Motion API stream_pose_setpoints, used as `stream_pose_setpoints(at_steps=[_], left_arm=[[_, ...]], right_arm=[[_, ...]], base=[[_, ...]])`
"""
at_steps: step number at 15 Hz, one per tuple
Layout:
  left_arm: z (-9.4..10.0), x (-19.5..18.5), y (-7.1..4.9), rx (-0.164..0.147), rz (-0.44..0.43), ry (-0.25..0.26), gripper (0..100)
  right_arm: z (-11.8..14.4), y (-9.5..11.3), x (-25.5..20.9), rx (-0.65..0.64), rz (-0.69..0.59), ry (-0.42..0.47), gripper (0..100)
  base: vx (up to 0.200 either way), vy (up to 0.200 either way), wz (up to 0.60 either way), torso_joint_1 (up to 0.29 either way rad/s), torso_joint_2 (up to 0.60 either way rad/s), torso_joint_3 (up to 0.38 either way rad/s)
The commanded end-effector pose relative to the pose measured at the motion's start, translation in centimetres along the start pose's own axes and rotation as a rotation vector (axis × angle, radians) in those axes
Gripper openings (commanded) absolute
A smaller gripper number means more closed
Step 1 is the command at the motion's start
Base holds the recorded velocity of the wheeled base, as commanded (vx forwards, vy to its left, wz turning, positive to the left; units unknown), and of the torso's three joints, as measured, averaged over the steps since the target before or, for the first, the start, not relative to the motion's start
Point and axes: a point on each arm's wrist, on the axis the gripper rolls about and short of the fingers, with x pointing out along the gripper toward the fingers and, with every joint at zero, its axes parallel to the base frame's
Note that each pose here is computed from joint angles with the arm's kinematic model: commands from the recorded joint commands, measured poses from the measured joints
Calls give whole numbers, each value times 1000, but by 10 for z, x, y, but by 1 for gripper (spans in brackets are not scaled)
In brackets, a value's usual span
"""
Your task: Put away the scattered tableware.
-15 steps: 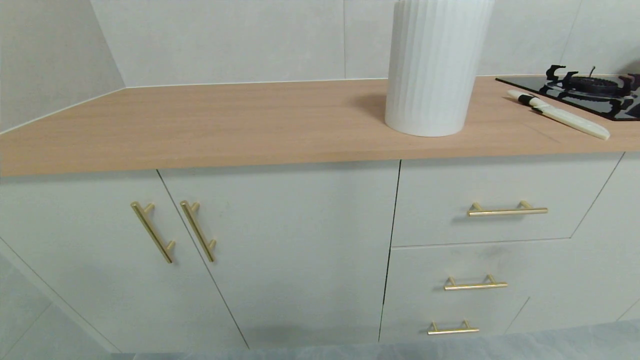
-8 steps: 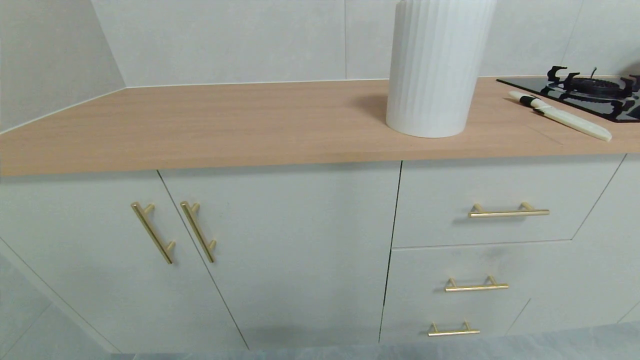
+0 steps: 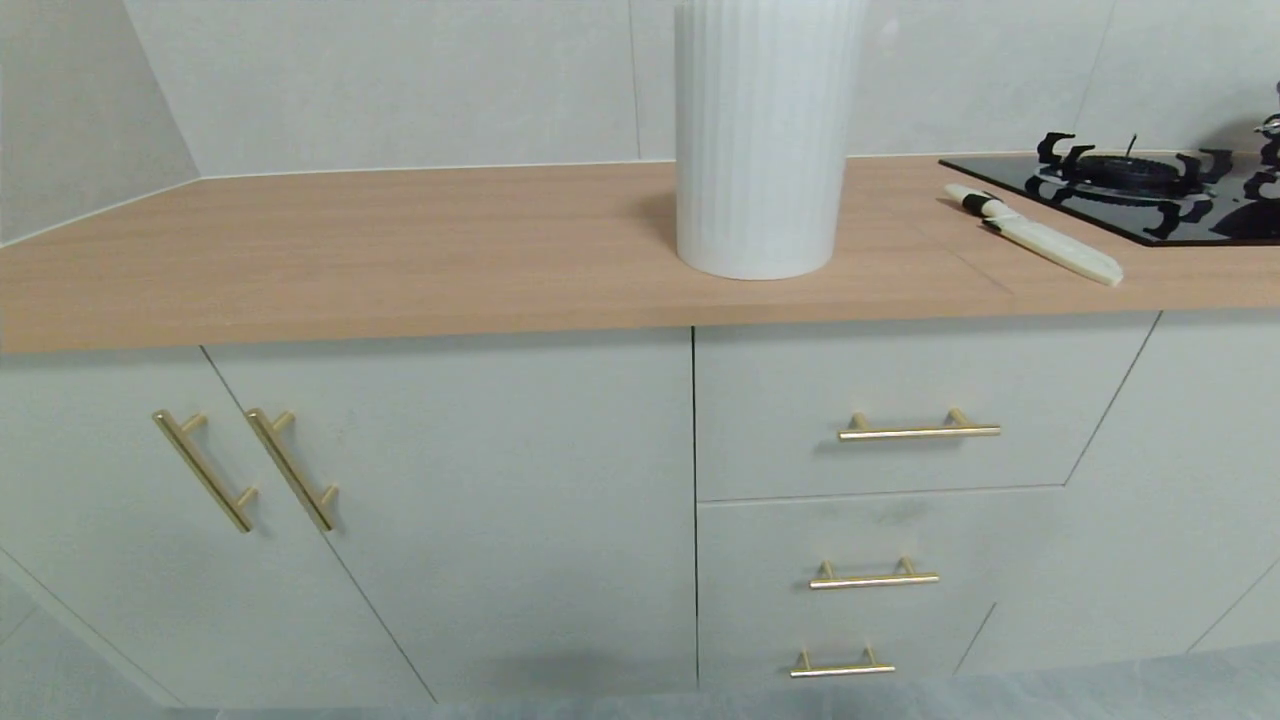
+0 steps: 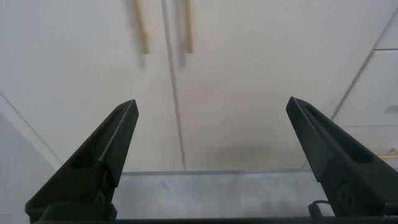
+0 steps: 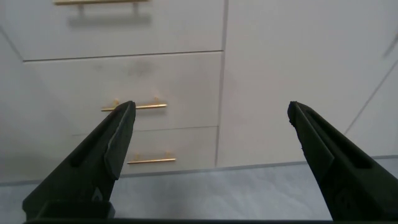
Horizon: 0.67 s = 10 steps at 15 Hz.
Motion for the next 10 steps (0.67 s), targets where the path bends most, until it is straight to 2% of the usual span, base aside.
stream_pose_setpoints(at_steps=[1, 6, 10], left_arm=[[0, 0, 0, 0, 1, 1, 100], [0, 0, 0, -3, 1, 1, 100], [0, 0, 0, -6, 3, 1, 100]], right_arm=[[0, 0, 0, 0, 0, 1, 100], [0, 0, 0, 0, 0, 1, 100], [0, 0, 0, 0, 2, 1, 100]], base=[[0, 0, 0, 0, 0, 0], [0, 0, 0, 0, 0, 0], [200, 0, 0, -7, 4, 0]])
